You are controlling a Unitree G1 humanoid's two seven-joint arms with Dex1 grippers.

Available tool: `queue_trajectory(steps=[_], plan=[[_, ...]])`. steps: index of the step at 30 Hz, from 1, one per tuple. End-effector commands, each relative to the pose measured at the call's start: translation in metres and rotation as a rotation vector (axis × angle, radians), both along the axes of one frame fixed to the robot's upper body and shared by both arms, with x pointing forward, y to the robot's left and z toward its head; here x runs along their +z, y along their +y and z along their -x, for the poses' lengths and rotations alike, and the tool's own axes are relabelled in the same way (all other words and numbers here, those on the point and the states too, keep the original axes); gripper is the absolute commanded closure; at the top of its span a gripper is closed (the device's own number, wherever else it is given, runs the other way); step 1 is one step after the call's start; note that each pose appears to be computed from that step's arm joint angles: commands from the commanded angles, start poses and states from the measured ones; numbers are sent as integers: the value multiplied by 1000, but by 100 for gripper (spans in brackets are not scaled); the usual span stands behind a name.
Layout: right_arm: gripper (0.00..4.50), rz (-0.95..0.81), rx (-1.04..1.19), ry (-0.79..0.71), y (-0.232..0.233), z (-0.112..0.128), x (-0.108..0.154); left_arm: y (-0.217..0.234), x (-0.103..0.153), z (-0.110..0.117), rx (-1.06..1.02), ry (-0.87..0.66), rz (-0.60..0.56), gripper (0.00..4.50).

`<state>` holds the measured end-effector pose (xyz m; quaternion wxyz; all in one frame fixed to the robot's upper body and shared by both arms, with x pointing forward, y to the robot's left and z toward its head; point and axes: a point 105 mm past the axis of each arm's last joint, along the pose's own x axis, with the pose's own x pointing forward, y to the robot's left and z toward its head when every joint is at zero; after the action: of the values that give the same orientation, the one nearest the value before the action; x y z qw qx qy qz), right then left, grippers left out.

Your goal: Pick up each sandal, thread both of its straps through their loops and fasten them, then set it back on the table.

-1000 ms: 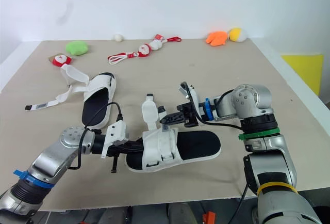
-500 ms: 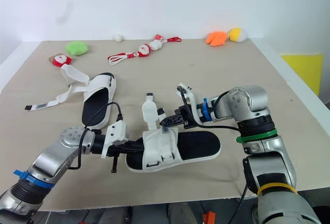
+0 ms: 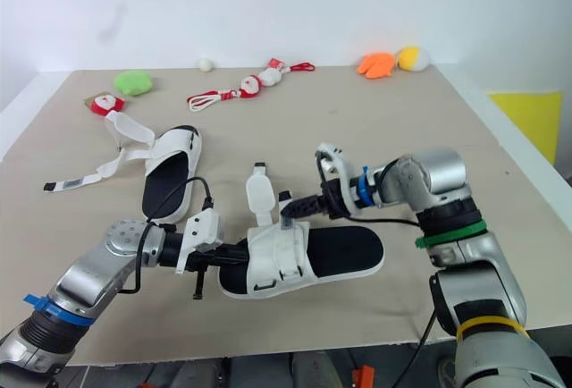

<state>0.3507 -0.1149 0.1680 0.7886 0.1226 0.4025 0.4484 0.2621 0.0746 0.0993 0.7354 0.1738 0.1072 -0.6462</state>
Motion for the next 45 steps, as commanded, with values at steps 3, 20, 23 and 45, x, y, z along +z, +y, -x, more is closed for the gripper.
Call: queue_trajectory(steps=[3,20,23,45], plan=[[6,-189,-16,62,16,-10,35,7,-18,-4,54,43,-57,450],[6,-307,-100,165,83,-41,20,10,-16,-4,71,33,-60,450],[6,-329,-111,166,88,-44,22,10,-15,-4,79,33,-59,450],[252,-308,-193,89,98,-60,5,11,-14,-1,89,36,-63,450]])
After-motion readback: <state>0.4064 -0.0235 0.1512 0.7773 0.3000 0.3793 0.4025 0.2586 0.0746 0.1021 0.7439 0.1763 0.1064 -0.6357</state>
